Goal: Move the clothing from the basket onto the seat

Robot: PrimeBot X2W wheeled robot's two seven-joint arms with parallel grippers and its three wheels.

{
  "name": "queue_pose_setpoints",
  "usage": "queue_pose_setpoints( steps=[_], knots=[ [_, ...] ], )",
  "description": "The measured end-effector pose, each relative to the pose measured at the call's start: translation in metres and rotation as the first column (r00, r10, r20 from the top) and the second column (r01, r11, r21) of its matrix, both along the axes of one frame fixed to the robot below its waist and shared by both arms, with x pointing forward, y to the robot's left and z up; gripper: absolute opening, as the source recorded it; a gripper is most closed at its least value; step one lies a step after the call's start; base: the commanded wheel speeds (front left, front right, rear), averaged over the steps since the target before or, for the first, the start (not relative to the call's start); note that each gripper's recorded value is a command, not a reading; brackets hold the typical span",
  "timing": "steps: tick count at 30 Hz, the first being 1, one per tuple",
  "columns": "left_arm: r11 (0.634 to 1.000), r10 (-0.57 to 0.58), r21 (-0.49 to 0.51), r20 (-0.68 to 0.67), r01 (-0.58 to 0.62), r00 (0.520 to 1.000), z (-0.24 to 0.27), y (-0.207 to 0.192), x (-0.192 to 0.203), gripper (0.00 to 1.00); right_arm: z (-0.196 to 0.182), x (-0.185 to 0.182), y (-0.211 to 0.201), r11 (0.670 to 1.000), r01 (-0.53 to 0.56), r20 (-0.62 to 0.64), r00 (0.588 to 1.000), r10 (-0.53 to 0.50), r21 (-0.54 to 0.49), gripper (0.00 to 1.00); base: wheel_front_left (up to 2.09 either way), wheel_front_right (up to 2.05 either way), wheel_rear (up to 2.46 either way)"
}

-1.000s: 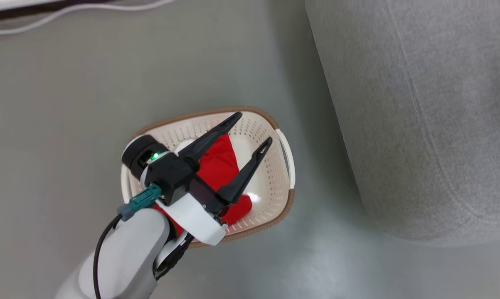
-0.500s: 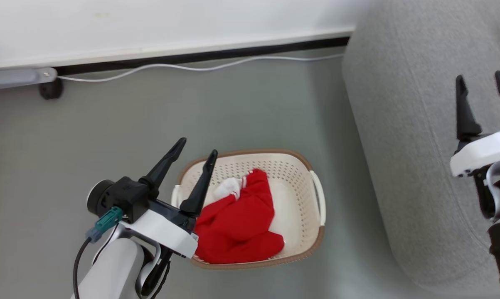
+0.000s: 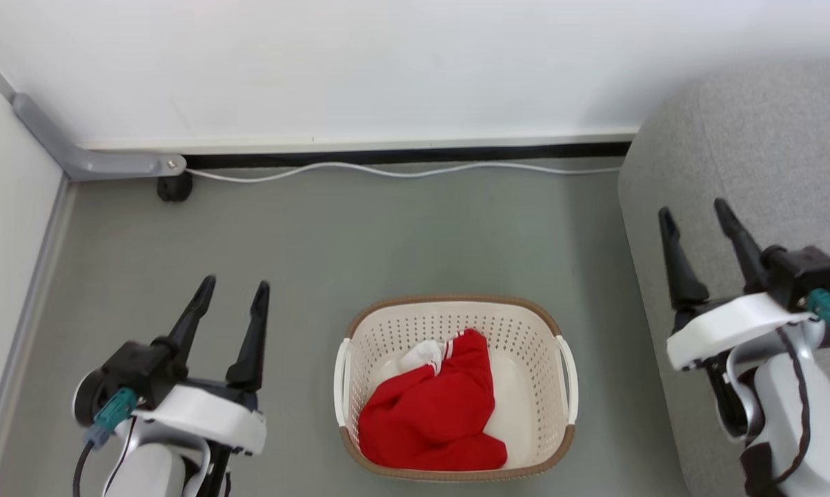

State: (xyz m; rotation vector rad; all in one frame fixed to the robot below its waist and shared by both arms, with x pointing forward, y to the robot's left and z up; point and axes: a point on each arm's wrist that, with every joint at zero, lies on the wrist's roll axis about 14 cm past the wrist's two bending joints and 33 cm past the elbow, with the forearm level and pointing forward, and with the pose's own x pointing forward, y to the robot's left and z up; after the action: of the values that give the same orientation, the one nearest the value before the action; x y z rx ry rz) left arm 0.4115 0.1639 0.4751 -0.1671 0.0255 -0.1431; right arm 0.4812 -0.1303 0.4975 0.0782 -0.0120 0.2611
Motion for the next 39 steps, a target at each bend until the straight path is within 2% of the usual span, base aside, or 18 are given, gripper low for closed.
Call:
queue_pose_setpoints(
  steps=[4,11,23,39],
  knots=[
    [0.997,0.071,0.009,-0.001,-0.071,0.997,0.0,0.02,-0.014,1.0,0.005,-0.013,0.011,1.0,-0.017,0.01,1.0,0.017,0.024,1.0,0.0,0.0,0.0],
    [0.989,0.146,0.009,0.005,-0.146,0.989,0.003,0.039,-0.037,1.0,-0.003,-0.042,0.006,0.998,0.018,-0.014,1.0,-0.017,0.065,1.0,0.0,0.0,0.0],
    [0.991,0.132,0.015,-0.033,-0.131,0.991,-0.01,0.032,-0.052,1.0,-0.016,-0.076,0.001,0.996,0.042,-0.051,0.998,-0.038,0.079,1.0,0.0,0.0,0.0],
    [0.993,0.121,0.019,-0.064,-0.12,0.991,-0.021,0.027,-0.051,1.0,-0.024,-0.076,0.004,0.997,0.035,-0.07,0.997,-0.03,0.073,1.0,0.0,0.0,0.0]
  ],
)
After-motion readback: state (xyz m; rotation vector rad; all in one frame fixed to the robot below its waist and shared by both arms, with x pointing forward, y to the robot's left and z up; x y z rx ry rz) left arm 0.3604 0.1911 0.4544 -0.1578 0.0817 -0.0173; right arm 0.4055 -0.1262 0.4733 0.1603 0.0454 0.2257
